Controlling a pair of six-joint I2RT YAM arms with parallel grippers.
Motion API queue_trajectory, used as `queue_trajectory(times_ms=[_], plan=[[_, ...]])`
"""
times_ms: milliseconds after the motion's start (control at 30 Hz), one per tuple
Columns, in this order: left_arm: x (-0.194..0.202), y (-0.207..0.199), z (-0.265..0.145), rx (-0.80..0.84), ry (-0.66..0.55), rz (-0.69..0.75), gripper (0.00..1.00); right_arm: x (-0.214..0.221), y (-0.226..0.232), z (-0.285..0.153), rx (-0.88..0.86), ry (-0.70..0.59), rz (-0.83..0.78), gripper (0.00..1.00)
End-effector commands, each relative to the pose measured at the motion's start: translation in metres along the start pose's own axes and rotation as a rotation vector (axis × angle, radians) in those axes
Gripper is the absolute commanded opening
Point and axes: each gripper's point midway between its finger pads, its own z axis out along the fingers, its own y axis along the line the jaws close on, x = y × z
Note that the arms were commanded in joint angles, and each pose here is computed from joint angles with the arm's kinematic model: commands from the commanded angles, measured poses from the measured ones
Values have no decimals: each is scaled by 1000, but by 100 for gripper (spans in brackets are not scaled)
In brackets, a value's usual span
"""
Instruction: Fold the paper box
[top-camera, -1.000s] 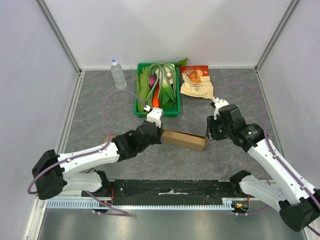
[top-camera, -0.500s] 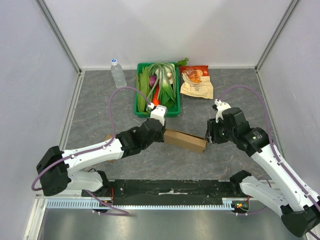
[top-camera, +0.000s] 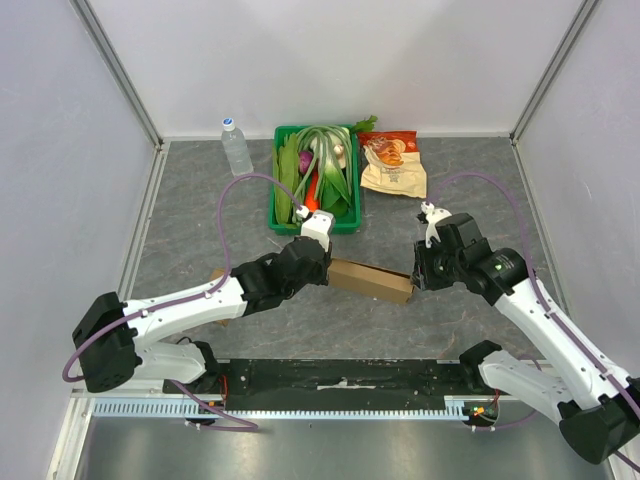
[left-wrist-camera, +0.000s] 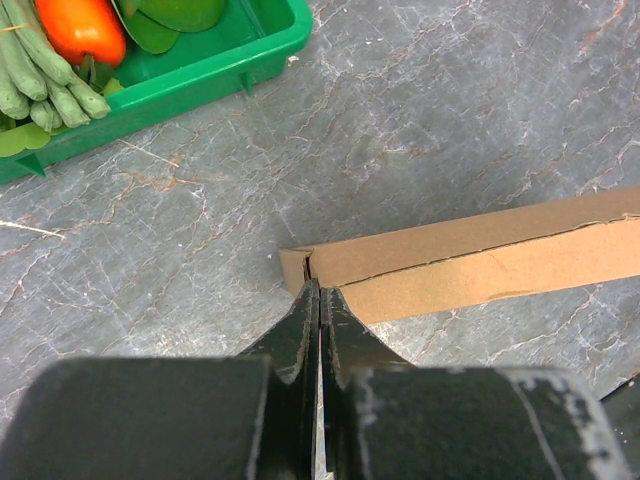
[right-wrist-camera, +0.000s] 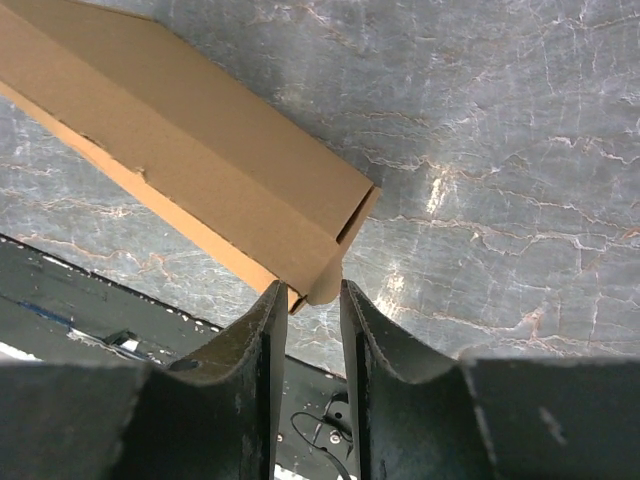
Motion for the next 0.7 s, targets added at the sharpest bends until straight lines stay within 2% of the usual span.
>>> queue_trajectory(times_ms=[0, 133, 300, 500, 667], plan=[[16, 1, -6, 12, 58, 11, 2, -4, -9, 4, 48, -16, -1, 35], [17, -1, -6, 28, 58, 14, 2, -9, -12, 8, 68, -39, 3, 36], [15, -3, -7, 38, 56, 23, 2, -10, -4, 15, 20, -52, 11, 32], [17, -1, -8, 36, 53, 28, 2, -15, -11, 14, 58, -78, 6, 29], [16, -3, -6, 49, 54, 37, 2, -25, -7, 10, 50, -101, 0, 20]])
